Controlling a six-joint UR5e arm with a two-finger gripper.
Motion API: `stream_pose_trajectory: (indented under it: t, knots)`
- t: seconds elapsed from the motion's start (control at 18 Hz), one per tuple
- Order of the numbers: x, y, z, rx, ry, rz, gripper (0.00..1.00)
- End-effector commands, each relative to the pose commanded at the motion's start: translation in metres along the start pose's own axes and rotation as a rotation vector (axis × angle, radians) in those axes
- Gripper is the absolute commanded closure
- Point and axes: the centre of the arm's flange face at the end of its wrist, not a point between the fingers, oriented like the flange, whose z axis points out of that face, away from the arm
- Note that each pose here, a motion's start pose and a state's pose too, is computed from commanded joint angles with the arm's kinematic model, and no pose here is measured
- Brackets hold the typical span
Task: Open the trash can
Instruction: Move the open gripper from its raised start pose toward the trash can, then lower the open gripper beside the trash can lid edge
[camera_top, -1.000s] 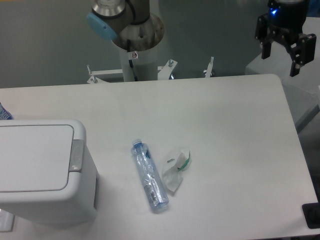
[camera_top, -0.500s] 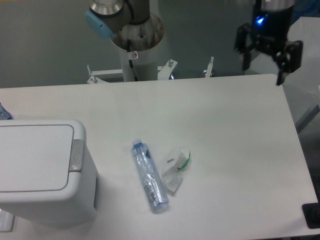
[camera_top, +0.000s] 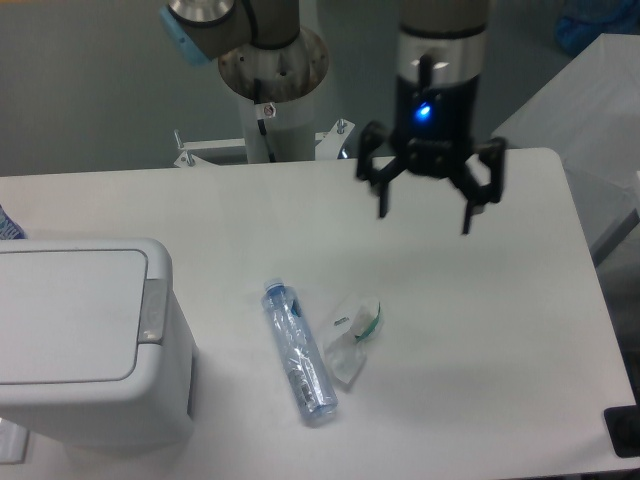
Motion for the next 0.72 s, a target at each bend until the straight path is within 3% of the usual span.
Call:
stream_pose_trajectory:
  t: [0.17, 0.39, 0.72]
  knots:
    - [0.038, -0.023, 0.01, 0.058, 0.051, -0.114, 0.0]
    - [0.051, -0.033, 0.019, 0.107, 0.124, -0.248, 0.0]
    - [0.093, -0.055, 0.044, 0.129, 0.175, -0.317, 0.0]
